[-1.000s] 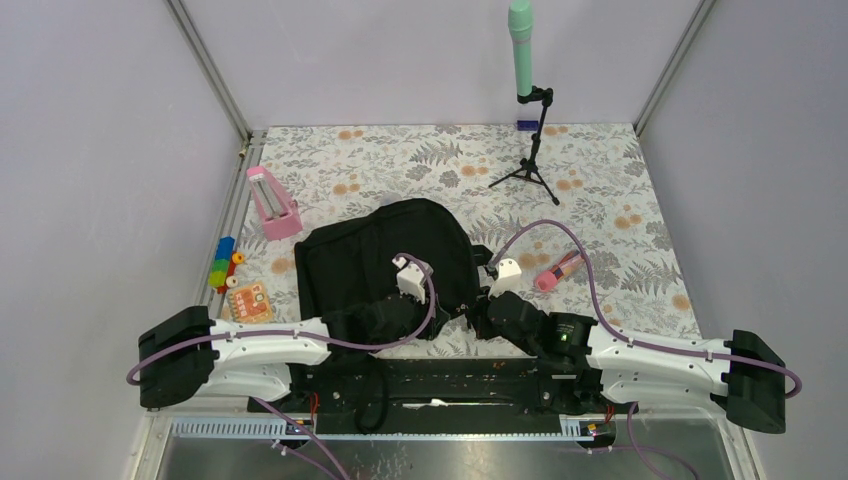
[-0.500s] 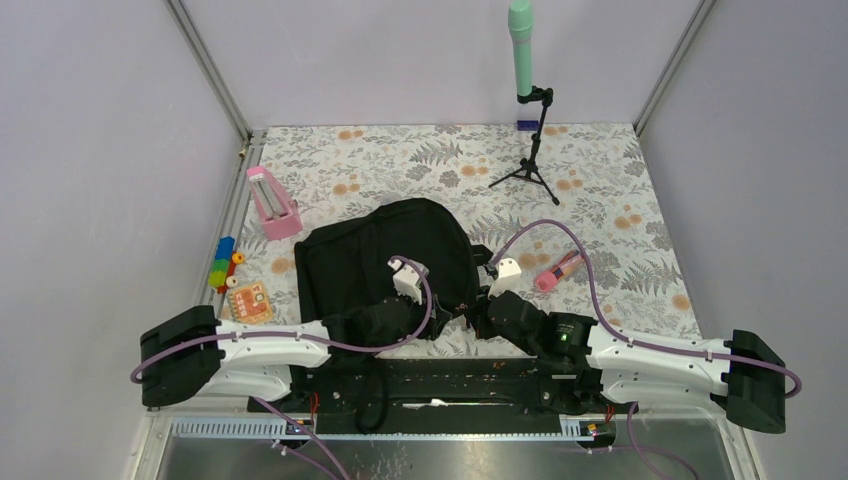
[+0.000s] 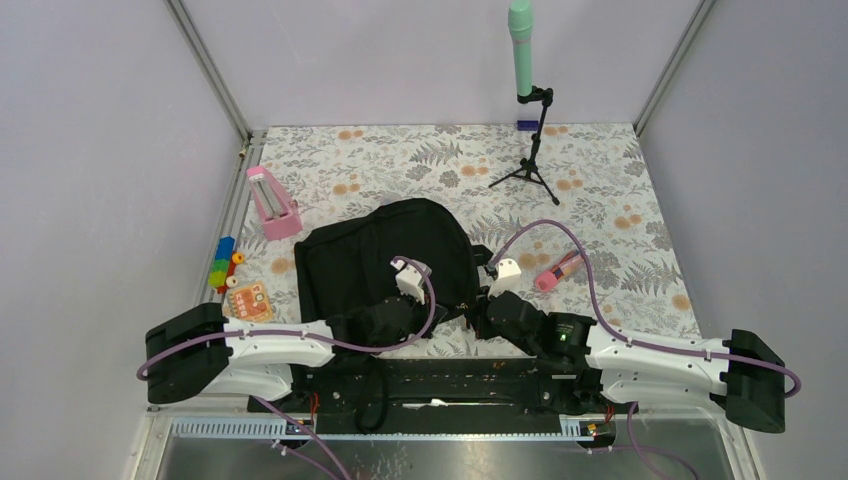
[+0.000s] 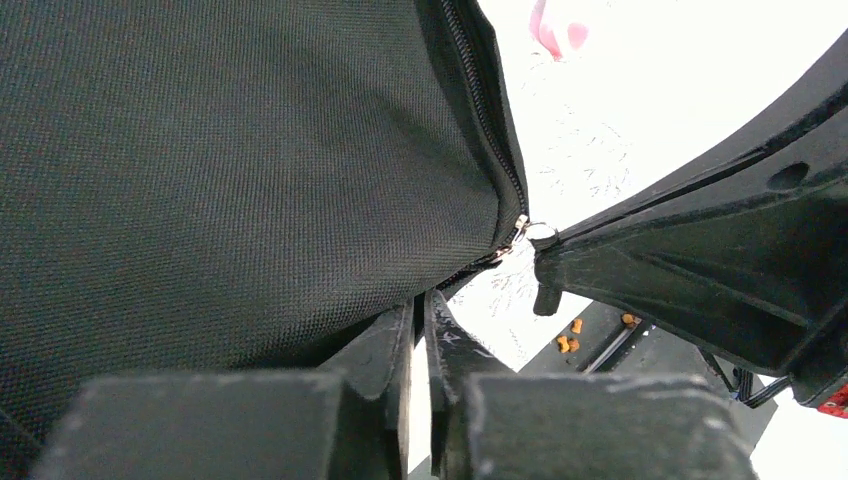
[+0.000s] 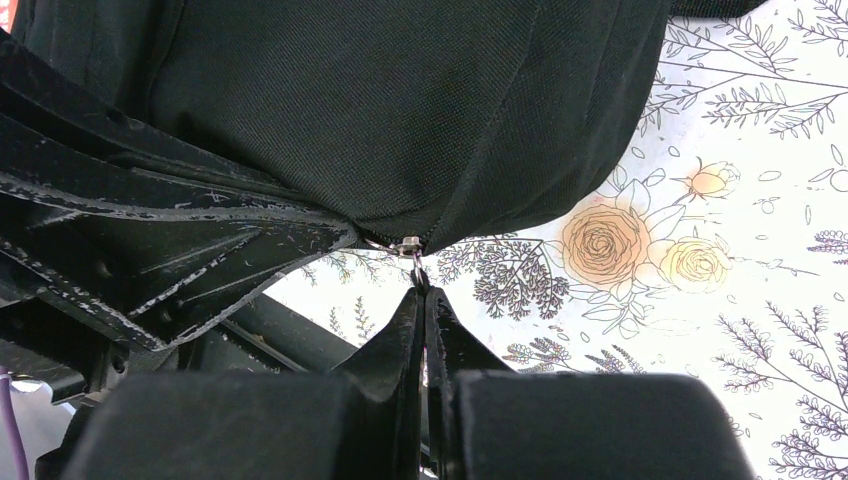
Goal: Pack the student bag
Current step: Zip the student bag at the center of the board.
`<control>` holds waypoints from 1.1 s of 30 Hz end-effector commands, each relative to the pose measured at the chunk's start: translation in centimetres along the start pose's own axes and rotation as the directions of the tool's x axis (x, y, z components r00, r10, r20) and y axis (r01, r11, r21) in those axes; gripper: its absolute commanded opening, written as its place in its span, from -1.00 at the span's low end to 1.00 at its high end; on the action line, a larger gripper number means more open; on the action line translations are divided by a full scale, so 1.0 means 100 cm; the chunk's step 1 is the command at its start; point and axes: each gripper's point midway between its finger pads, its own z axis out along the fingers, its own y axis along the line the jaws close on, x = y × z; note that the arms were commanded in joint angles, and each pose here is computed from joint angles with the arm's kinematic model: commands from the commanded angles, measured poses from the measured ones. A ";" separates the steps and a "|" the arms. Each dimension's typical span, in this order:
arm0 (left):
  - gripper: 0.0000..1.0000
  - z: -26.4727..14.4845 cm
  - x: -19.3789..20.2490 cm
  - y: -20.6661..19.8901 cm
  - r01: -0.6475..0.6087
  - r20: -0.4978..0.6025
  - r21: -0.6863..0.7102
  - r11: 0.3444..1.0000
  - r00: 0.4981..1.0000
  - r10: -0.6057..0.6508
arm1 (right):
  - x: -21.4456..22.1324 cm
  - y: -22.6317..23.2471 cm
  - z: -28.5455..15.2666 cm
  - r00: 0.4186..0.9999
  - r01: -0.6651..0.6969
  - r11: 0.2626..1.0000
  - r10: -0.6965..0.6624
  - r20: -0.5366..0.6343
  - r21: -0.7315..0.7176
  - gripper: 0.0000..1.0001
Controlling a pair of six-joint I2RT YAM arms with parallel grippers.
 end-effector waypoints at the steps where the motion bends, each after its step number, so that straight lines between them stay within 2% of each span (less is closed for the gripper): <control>1: -1.00 -0.002 -0.012 0.005 -0.009 0.052 -0.009 1.000 0.999 0.009 | 0.000 0.004 0.001 1.000 -0.014 1.000 0.014 -0.005 -0.015 -1.00; 11: -1.00 -0.027 0.004 0.025 0.043 0.003 -0.052 0.998 0.999 -0.043 | 0.001 0.003 0.001 1.000 -0.018 1.000 0.018 -0.007 -0.014 -1.00; 15: -1.00 -0.036 0.007 0.022 0.050 -0.007 -0.010 0.999 0.999 -0.050 | 0.001 0.004 0.002 1.000 -0.017 1.000 0.017 -0.009 -0.011 -1.00; 19: -1.00 -0.040 0.013 0.014 0.003 -0.051 0.051 0.999 0.999 -0.001 | 0.001 0.005 0.003 1.000 -0.015 1.000 0.015 -0.014 -0.010 -1.00; 25: -1.00 -0.048 0.020 0.022 0.006 -0.082 0.029 1.000 0.997 -0.003 | 0.002 0.004 0.003 1.000 -0.019 1.000 0.019 -0.016 -0.006 -1.00; 33: -1.00 -0.063 0.023 0.042 0.049 -0.104 -0.075 0.996 0.993 -0.057 | 0.003 0.001 0.002 1.000 -0.019 1.000 0.019 -0.020 0.005 -1.00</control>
